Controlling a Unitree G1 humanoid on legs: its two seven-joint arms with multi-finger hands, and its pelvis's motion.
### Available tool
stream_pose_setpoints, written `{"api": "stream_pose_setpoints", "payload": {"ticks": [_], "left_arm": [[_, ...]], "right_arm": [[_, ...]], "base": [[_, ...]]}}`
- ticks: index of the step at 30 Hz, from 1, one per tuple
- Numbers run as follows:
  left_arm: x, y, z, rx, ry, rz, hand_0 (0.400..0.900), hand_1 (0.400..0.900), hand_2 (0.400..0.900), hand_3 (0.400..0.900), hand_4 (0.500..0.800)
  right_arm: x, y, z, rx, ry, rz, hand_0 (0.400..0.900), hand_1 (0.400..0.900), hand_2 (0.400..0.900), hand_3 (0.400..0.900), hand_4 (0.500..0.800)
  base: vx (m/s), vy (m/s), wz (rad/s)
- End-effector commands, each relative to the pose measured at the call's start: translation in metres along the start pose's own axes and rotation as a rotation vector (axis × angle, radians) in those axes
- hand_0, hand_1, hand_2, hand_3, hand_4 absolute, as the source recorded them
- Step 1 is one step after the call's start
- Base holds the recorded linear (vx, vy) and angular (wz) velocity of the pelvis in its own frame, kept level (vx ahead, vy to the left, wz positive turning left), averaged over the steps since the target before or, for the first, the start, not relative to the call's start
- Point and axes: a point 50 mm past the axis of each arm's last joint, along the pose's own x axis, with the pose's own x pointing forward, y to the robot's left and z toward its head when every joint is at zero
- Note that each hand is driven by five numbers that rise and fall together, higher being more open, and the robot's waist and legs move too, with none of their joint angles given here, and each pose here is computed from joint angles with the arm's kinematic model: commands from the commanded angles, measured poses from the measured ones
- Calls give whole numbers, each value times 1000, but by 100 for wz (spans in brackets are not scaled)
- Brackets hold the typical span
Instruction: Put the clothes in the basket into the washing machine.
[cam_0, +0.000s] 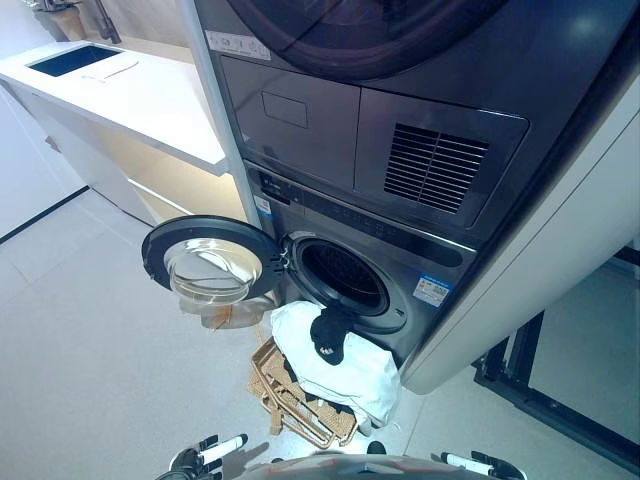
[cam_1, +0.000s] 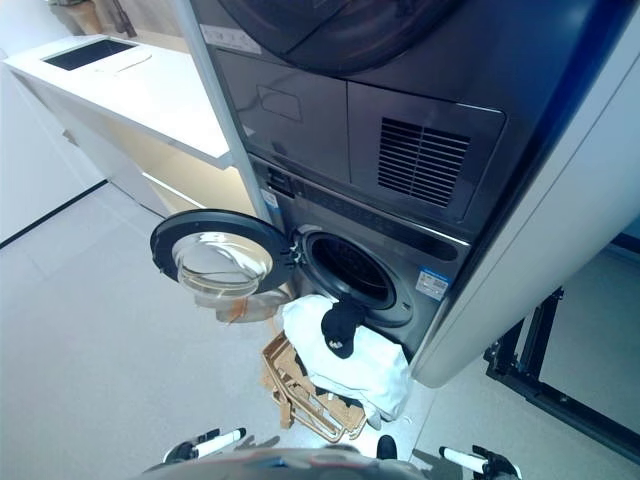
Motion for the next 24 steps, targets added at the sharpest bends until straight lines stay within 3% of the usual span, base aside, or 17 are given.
{"api": "stream_pose_setpoints", "payload": {"ticks": [1,24], "left_arm": [[0,22,18,28,-56,72,900,900,900,900,800],[2,19,30,81,-91,67,900,900,900,900,800]], "right_arm": [[1,6,11,-8,-46,3,900,900,900,900,800],[1,3,17,34,-71,-13,900,900,900,900,800]], "base": [[0,0,0],[-6,-25,4]]}}
